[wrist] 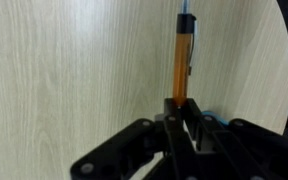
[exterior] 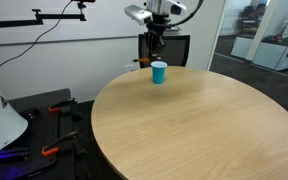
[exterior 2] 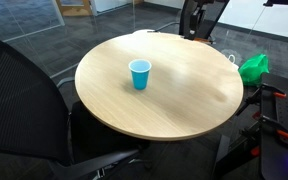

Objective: Put the pen inside the light blue cup

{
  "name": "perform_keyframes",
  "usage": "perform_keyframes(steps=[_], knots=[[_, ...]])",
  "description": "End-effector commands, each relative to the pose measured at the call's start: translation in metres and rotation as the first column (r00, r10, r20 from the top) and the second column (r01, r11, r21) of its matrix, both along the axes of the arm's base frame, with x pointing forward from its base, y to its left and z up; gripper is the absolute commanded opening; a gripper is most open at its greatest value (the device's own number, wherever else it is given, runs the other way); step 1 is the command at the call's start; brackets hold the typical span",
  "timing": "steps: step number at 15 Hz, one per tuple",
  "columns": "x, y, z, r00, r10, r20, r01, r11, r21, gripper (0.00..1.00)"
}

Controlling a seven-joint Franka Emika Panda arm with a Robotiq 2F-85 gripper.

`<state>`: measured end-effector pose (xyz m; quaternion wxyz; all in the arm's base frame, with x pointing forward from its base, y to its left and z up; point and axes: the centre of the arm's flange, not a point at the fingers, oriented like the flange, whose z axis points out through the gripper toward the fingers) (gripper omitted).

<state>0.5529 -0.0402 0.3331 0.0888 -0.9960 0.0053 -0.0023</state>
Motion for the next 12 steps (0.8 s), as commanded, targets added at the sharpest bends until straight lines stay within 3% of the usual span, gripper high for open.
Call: perform_keyframes(steps=[1, 2, 8, 12], knots=[[0.0, 0.001, -0.001, 1.0, 0.001, -0.001, -0.001, 1.0, 0.0, 0.14], [0.0, 0.0, -0.001, 1.0, 0.001, -0.002, -0.001, 1.0, 0.0, 0.04], [0.009, -0.012, -0.004, 0.989, 0.134, 0.063, -0.138, 0.988, 0.072, 0.04], [0.013, -0.017, -0.005, 0.958, 0.253, 0.136, -0.271, 0.952, 0.14, 0.04]])
